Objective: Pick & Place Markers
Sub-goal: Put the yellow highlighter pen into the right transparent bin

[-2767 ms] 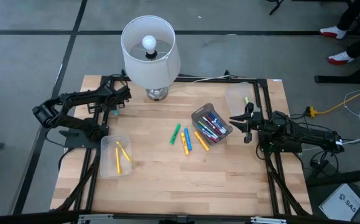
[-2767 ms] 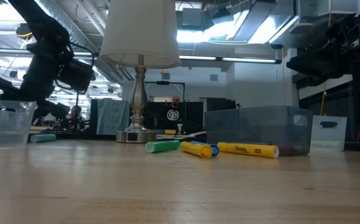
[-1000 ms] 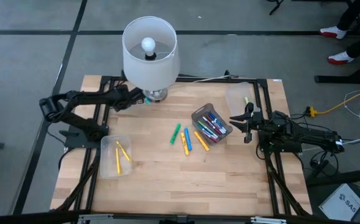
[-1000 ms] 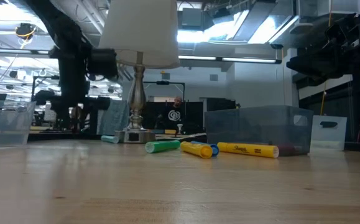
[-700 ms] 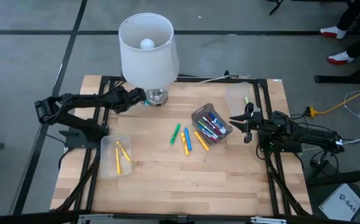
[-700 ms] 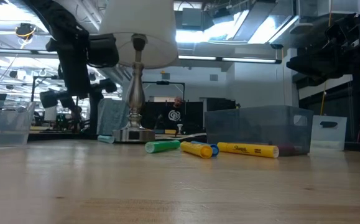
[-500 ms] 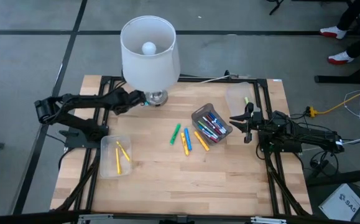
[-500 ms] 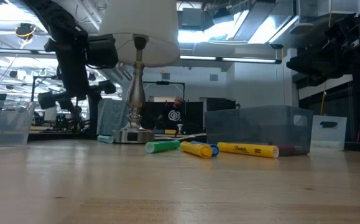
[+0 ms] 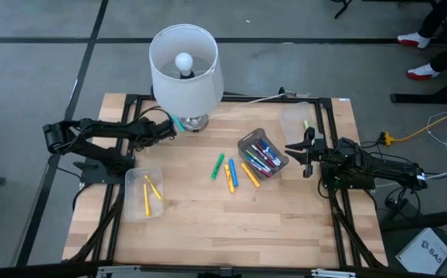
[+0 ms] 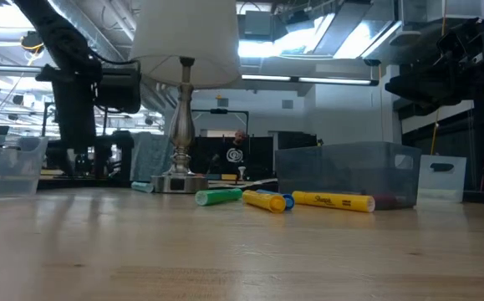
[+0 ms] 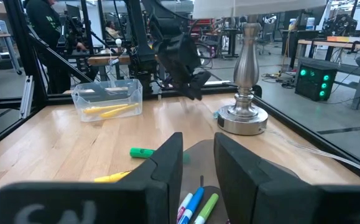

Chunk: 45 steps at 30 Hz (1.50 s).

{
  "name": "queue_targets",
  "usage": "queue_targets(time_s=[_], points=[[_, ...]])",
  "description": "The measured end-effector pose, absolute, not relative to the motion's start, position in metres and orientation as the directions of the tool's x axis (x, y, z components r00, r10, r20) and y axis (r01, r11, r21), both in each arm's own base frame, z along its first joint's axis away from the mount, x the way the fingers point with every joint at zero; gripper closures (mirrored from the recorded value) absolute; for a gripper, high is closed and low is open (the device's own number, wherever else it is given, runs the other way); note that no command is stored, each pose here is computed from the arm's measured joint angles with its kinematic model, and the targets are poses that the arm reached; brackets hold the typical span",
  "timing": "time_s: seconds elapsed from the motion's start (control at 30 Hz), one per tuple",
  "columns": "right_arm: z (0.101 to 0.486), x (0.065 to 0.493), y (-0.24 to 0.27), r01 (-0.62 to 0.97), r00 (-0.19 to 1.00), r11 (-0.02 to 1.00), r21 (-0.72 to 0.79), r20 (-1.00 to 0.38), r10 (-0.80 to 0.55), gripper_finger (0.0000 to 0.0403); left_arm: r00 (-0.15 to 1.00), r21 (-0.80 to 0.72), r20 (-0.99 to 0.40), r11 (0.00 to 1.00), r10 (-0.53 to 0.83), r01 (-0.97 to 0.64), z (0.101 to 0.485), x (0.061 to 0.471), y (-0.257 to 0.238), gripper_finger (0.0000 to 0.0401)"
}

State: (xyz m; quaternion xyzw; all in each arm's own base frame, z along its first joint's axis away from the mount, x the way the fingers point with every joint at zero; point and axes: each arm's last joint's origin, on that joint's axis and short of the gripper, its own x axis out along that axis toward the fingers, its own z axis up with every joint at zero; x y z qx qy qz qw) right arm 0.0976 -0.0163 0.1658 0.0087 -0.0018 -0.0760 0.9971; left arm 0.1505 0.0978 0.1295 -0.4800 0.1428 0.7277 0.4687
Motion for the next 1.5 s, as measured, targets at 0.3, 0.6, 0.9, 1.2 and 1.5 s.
queue_targets(time_s=[0.3,0.6,0.9,1.2,1.5], points=[[0.166,0.098,-0.016,0.152,0.988,0.988,0.018,0.003,-0.152,0.0312,-0.104,-0.328,-0.845,-0.662,0.525,-0.674,0.121,0.145,0.092,0.0244],[0.166,0.098,-0.016,0.152,0.988,0.988,0.018,0.002,-0.152,0.0312,-0.159,-0.440,-0.779,-0.709,0.607,-0.551,0.122,0.143,0.093,0.0244],[0.166,0.098,-0.016,0.152,0.988,0.988,0.018,0.003,-0.152,0.0312,-0.091,-0.550,-0.705,-0.623,0.703,-0.557,0.135,0.148,0.082,0.0244],[0.166,0.098,-0.016,0.152,0.988,0.988,0.018,0.002,-0.152,0.0312,0.010,-0.652,-0.678,-0.595,0.735,-0.469,0.146,0.153,0.073,0.0244],[0.166,0.098,-0.016,0.152,0.988,0.988,0.018,0.002,-0.152,0.0312,0.104,-0.749,-0.629,-0.566,0.770,-0.345,0.150,0.166,0.075,0.0244]])
